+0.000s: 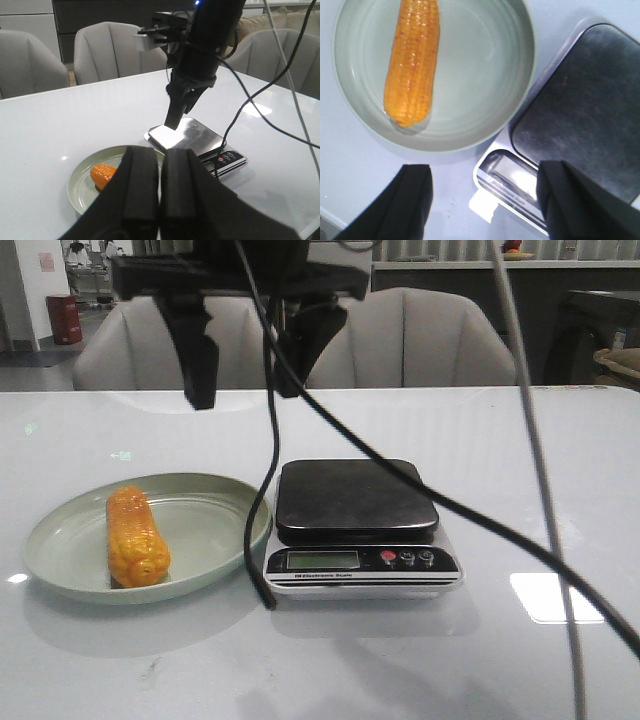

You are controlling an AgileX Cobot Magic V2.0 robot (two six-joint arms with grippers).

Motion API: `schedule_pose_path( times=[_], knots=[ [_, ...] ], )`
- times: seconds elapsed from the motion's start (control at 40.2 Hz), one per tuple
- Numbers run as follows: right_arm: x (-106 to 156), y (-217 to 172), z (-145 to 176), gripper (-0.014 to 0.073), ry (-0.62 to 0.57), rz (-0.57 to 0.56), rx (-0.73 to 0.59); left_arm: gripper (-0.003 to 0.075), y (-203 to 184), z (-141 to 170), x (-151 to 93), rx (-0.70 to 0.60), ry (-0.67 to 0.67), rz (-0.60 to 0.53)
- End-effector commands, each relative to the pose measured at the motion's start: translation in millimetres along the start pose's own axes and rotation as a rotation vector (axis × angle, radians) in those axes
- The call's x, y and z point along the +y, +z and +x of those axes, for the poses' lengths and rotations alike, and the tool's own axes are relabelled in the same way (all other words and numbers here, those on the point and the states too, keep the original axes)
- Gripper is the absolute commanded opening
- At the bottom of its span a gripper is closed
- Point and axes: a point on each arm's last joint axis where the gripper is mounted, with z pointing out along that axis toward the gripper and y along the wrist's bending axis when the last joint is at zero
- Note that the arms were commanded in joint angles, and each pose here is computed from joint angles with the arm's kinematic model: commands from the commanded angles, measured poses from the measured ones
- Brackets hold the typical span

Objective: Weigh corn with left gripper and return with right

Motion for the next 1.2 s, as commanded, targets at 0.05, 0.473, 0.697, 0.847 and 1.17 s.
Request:
schedule_pose_path(
  times=[0.05,0.473,0.697,0.847,1.17],
  knots=[
    [-20.4,-71.8,12.1,0.0545,-0.046,0.005,-0.140,0.0114,-2.6,-14.0,-1.3,-0.091,-0.002,0.014],
    [-81.8,-126.5,110.1,0.0545,0.084,-0.010,-0.289,0.0114,-2.6,-14.0,-1.3,-0.091,-0.002,0.014],
    [-81.2,-145.1,170.1,0.0545,0.076,0.005,-0.438,0.0114,-2.6,-14.0,-1.3,-0.091,-0.002,0.014],
    [-78.9,-154.6,211.0,0.0545,0.073,0.011,-0.569,0.0114,-2.6,-14.0,-1.3,-0.091,-0.002,0.014],
    [-78.2,-153.2,296.1,0.0545,0.041,0.051,-0.800,0.0114,-2.6,-14.0,-1.3,-0.091,-0.002,0.014]
  ],
)
